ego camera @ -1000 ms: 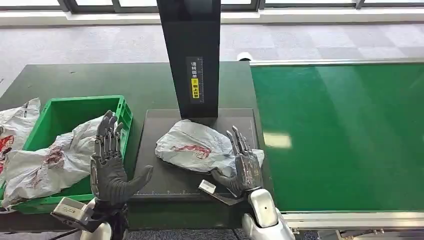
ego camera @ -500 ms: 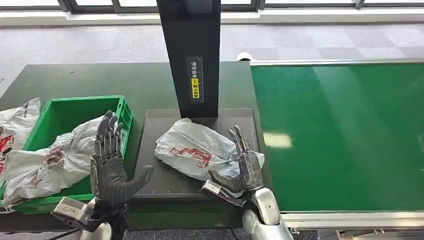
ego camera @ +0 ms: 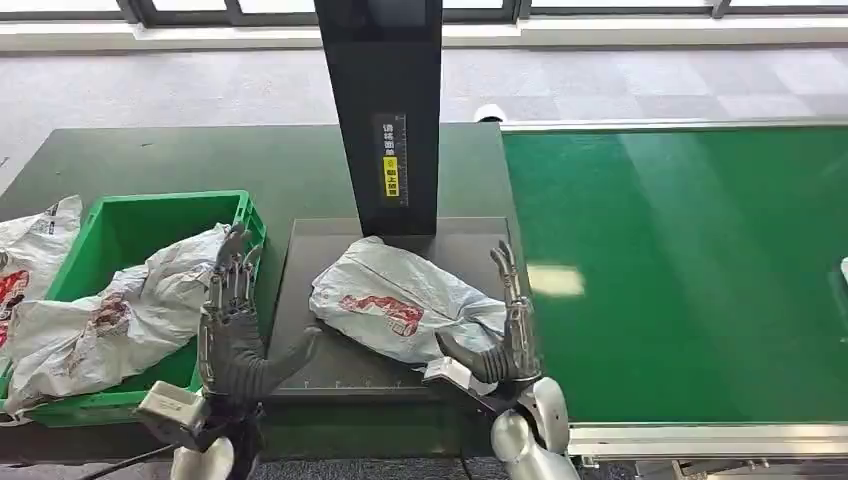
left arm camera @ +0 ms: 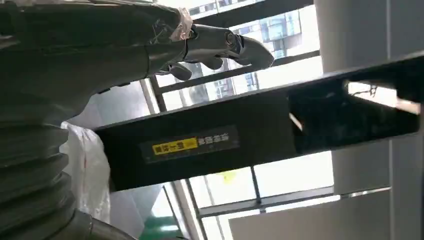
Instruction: Moved the parcel from conveyor to table for the left to box.
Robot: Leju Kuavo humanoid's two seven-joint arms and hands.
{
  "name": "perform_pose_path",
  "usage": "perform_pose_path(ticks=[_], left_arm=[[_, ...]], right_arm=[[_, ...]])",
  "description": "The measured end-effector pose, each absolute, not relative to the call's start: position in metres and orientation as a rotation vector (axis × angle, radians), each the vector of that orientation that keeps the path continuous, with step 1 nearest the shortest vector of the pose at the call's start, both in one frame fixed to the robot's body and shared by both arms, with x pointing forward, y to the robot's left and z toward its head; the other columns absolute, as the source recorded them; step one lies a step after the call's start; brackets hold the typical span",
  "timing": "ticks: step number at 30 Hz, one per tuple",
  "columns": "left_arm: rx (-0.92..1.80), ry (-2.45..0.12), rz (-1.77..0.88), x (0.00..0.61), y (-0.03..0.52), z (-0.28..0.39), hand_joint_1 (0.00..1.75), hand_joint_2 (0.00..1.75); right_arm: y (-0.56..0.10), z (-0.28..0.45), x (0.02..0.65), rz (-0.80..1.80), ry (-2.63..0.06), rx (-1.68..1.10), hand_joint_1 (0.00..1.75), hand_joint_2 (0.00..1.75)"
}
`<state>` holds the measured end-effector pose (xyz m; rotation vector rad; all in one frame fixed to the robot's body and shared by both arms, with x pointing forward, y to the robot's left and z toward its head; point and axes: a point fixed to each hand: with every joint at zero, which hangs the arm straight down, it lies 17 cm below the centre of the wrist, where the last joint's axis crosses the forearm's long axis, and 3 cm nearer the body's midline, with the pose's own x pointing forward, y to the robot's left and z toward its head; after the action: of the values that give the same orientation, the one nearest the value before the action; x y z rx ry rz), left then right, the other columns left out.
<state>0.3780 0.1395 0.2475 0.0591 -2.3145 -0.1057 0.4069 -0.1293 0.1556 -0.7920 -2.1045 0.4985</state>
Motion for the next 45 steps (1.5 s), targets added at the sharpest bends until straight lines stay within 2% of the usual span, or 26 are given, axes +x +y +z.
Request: perform_pose_path(ticks=[5, 12, 20, 26, 31, 37, 45], left_arm=[[0.245, -2.232, -0.320, 0.410, 0.102, 0.205, 0.00, 1.75], [0.189, -2.111, -0.392, 0.427, 0.065, 0.161, 0.00, 1.75], [0.283, -2.062, -0.516, 0.433, 0.046, 0.137, 0.00, 1.75], [0.379, -1.896, -0.651, 0.440, 0.025, 0.092, 0.00, 1.75], [0.525, -1.669, -0.949, 0.434, 0.000, 0.042, 0.00, 1.75], [0.542, -1.595, -1.179, 0.429, -0.024, 0.025, 0.03, 1.75], [0.546, -1.585, -1.245, 0.429, -0.030, 0.022, 0.03, 1.75]], right_arm=[[-0.174, 0.256, 0.381, 0.304, -2.290, -1.003, 0.00, 1.75], [-0.207, 0.326, 0.340, 0.163, -2.412, -1.168, 0.00, 1.75], [-0.220, 0.350, 0.322, 0.090, -2.454, -1.215, 0.00, 1.75], [-0.215, 0.352, 0.322, 0.100, -2.466, -1.205, 0.00, 1.75], [-0.212, 0.352, 0.323, 0.092, -2.473, -1.180, 0.00, 1.75], [-0.207, 0.351, 0.325, 0.083, -2.481, -1.149, 0.00, 1.75], [-0.205, 0.348, 0.327, 0.089, -2.479, -1.136, 0.00, 1.75]])
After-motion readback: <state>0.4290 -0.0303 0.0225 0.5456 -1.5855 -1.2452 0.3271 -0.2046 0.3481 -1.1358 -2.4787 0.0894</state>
